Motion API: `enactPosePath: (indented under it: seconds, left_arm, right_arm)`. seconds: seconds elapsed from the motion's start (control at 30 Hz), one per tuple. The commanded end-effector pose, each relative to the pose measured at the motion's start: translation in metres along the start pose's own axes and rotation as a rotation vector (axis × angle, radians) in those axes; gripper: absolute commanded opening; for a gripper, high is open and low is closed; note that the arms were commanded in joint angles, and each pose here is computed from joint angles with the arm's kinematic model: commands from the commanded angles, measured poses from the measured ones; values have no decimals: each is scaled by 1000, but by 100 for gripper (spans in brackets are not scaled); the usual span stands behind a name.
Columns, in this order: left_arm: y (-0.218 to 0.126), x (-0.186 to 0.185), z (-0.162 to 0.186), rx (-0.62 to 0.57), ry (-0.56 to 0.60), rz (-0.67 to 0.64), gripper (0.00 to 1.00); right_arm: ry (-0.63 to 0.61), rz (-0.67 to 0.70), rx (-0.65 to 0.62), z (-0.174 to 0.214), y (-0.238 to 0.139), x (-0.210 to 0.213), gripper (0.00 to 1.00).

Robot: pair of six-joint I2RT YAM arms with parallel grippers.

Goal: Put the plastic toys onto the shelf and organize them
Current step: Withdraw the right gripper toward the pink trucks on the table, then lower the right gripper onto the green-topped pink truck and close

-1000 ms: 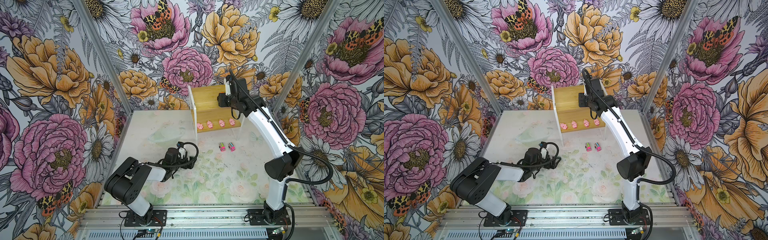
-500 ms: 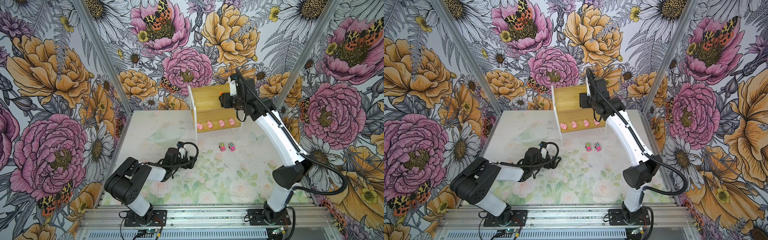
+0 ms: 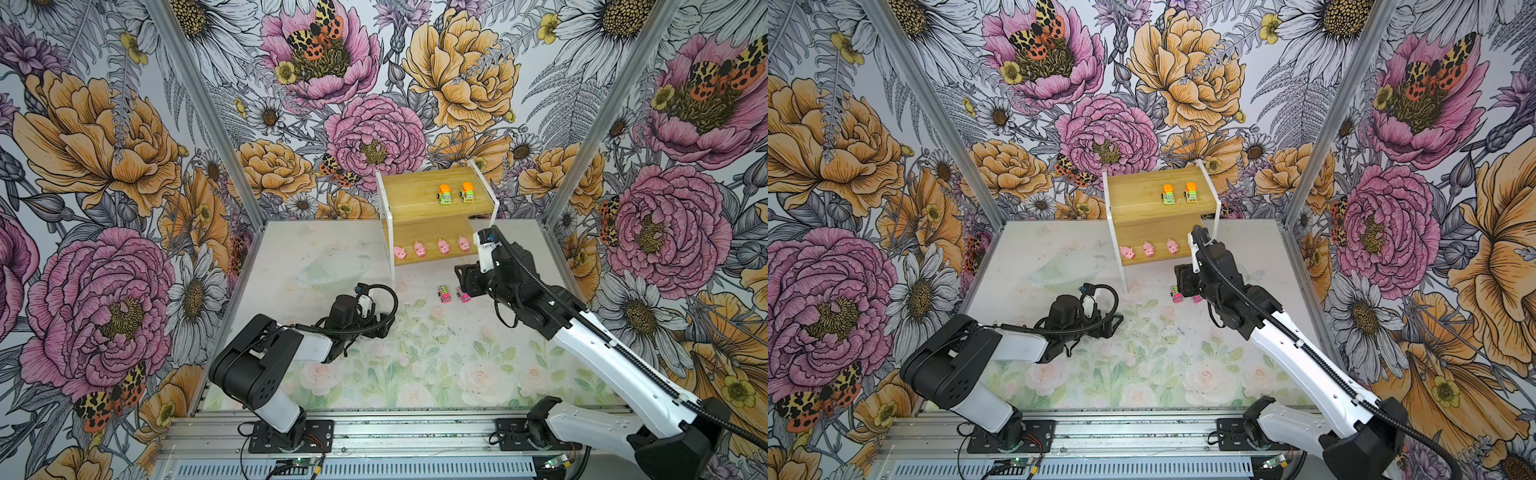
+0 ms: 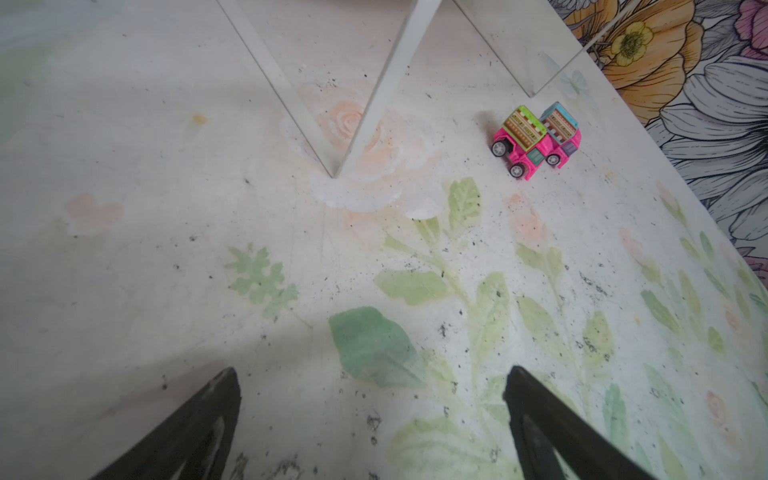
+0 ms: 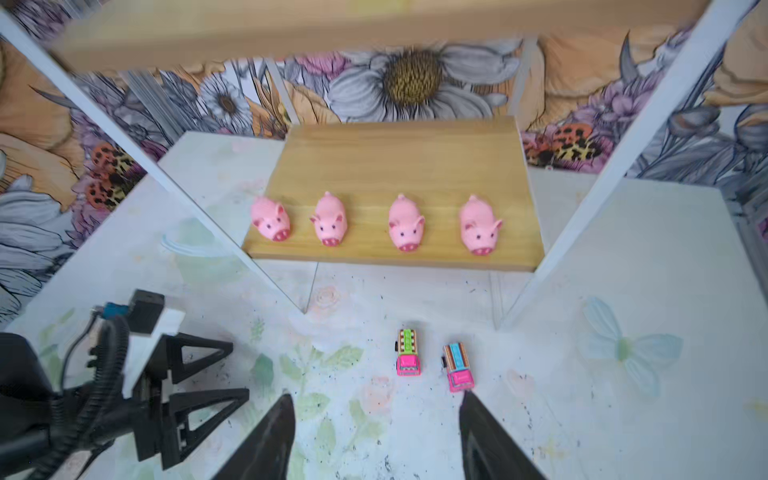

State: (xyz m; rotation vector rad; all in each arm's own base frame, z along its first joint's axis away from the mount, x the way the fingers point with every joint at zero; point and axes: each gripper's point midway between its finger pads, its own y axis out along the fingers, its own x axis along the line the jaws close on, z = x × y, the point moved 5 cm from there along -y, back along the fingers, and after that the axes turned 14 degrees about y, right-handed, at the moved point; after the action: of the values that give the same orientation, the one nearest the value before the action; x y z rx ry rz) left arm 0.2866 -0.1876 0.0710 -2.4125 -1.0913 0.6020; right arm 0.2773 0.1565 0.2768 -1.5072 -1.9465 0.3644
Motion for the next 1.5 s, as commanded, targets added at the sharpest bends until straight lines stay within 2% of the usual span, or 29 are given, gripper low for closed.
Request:
enactPosePath:
  seconds: [0.0,0.17,0.33,0.43,0.77,1.47]
  left_arm:
    - [5,-5,-2,7,30,42,99]
    - [6,-8,-1,11,33,39,99]
    - [5,-8,1,18,33,26,99]
    - [6,-7,0,25,34,23,99]
    - [8,-8,0,27,30,23,99]
    - [12,-8,0,32,28,26,99]
  right_arm:
    - [74,-21,-9,22,29,-6,62]
    - [128,-22,21,71,78,-21,60]
    - [160,-43,-60,88,95,-32,59]
    - [160,-31,-49,94,105,-38,59]
    - [168,-25,-9,102,142,-54,58]
    - [105,-8,40,106,182,-57,57]
